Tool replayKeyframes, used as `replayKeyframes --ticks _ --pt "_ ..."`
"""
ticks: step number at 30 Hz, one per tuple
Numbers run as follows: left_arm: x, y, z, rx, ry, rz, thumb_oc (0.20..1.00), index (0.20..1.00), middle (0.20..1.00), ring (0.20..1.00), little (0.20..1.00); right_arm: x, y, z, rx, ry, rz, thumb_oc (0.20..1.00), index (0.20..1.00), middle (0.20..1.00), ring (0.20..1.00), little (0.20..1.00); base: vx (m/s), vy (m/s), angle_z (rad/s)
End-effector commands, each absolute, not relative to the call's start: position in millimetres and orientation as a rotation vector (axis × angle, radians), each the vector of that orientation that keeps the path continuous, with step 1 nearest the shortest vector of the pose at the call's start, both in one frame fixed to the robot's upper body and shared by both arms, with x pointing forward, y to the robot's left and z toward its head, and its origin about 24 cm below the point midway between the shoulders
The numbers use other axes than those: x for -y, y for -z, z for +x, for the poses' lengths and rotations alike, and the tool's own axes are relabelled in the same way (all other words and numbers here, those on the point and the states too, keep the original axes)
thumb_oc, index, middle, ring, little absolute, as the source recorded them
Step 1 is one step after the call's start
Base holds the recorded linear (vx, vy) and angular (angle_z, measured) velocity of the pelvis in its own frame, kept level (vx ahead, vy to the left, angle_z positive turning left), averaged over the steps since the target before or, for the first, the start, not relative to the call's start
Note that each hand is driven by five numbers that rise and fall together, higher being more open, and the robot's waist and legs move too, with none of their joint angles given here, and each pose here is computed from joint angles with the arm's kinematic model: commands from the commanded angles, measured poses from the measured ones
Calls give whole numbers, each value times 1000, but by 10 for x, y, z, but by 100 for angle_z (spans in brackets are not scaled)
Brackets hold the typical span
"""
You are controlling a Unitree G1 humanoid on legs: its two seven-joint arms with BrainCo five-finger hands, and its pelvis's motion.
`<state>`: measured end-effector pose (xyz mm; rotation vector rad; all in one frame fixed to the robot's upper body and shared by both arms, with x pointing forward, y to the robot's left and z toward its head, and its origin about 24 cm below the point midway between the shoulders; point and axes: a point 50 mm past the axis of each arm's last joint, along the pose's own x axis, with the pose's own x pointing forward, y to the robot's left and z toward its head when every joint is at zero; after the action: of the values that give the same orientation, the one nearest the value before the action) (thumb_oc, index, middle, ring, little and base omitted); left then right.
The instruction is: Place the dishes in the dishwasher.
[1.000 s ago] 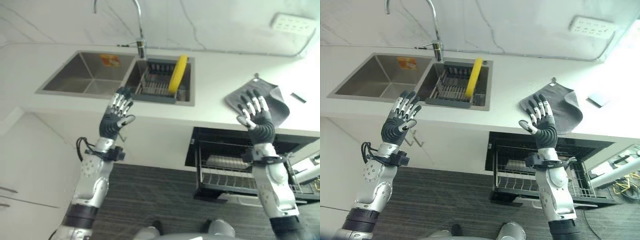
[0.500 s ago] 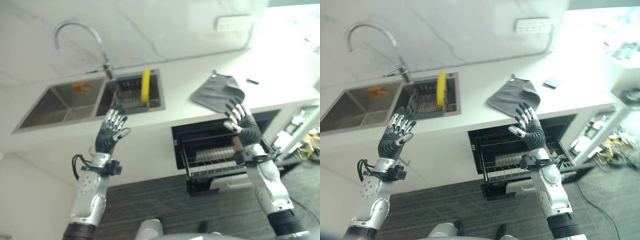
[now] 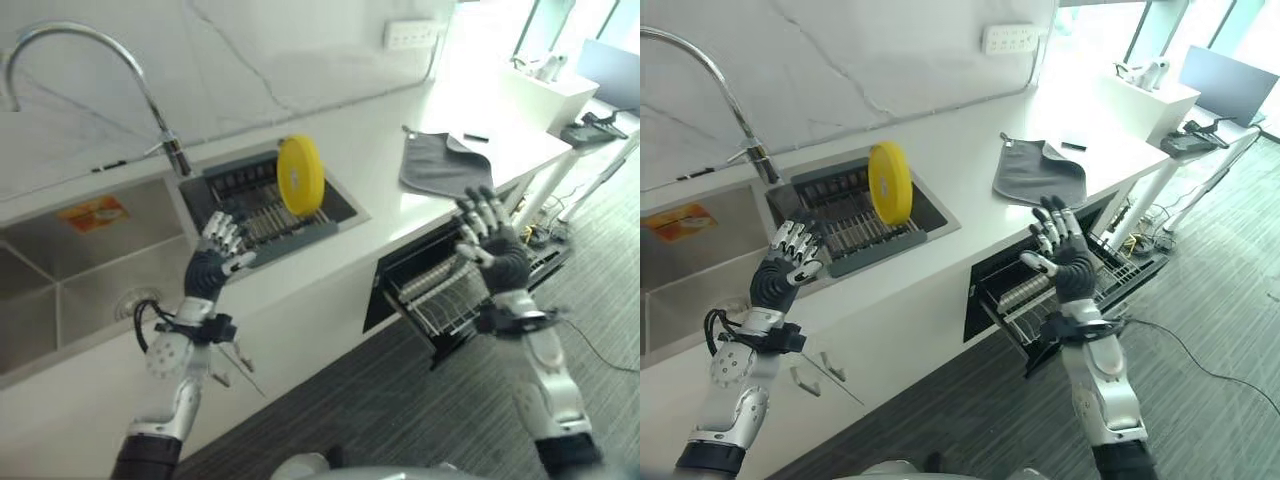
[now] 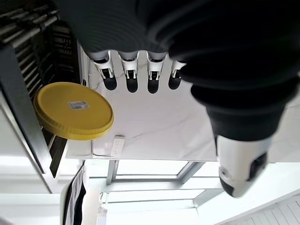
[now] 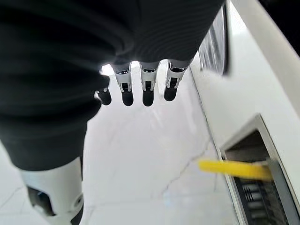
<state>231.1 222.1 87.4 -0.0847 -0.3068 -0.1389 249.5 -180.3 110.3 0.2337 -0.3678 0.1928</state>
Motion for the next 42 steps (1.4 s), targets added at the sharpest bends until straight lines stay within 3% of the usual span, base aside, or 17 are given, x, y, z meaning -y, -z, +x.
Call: replayKeyframes --ticks 1,19,31,42 --pt "-2255 -1239 2342 485 148 -28 1000 1000 1000 1000 1000 1906 -1375 2551 494 -188 203 1000 1000 1000 1000 1000 -2 -67 -26" --pt "-2282 -1235 2275 481 126 -15 1000 1000 1000 1000 1000 1758 -1379 2576 462 -286 210 1000 1000 1000 1000 1000 10 -39 -1" --pt "-2218 -1254 2338 502 143 31 1000 1000 1000 1000 1000 1732 -1402 2533 506 -269 233 1000 1000 1000 1000 1000 23 201 2" --pt "-2351 -1271 2306 536 -16 30 1000 1000 1000 1000 1000 1736 -1487 2638 501 -287 269 1000 1000 1000 1000 1000 189 -257 30"
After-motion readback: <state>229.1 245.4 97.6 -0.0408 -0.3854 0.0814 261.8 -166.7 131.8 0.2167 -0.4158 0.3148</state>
